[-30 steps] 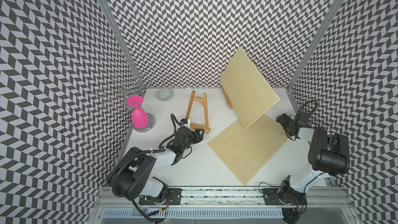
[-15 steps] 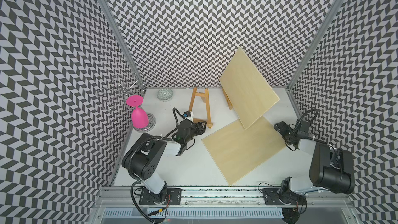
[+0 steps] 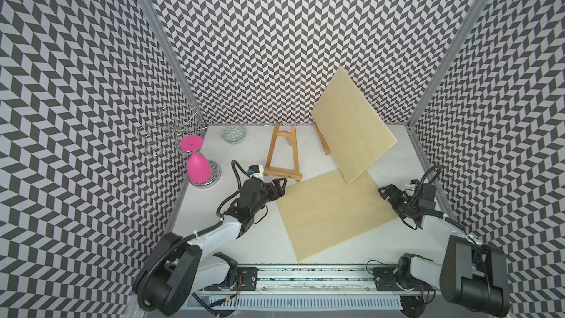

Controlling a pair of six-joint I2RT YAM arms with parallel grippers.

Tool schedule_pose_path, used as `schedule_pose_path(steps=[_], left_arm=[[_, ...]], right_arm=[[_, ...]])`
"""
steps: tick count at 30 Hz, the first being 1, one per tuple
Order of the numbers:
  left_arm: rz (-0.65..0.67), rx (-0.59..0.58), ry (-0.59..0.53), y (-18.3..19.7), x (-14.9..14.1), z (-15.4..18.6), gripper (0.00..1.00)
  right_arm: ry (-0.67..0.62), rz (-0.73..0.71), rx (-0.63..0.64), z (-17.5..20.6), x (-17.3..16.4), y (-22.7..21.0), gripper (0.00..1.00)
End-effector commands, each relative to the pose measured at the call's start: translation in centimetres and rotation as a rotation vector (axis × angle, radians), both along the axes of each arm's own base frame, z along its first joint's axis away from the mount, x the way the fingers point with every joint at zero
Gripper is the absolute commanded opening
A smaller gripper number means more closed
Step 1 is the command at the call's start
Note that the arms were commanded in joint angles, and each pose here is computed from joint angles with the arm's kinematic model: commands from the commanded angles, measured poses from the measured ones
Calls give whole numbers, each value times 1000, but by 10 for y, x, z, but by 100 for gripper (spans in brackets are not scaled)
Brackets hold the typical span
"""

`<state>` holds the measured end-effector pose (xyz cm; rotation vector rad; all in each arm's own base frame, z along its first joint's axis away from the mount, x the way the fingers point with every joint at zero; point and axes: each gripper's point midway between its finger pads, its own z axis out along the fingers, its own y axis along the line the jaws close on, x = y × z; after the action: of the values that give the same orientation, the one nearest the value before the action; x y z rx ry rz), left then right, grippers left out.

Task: Assemble the easel
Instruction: Move the easel to the center of the board.

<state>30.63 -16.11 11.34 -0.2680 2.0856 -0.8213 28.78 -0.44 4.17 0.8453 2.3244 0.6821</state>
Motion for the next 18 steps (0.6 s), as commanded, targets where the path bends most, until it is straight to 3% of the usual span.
schedule_pose_path(steps=[1, 8, 18], left_arm=[[67, 92, 163, 25, -24, -40, 83], [112, 92, 201, 47, -33, -49, 83], [230, 125, 207, 82, -27, -48, 84]], right_arm=[[275, 47, 147, -45, -66, 35, 91], [309, 165, 156, -39, -96, 71, 89], [224, 403, 183, -12, -124, 129, 87]])
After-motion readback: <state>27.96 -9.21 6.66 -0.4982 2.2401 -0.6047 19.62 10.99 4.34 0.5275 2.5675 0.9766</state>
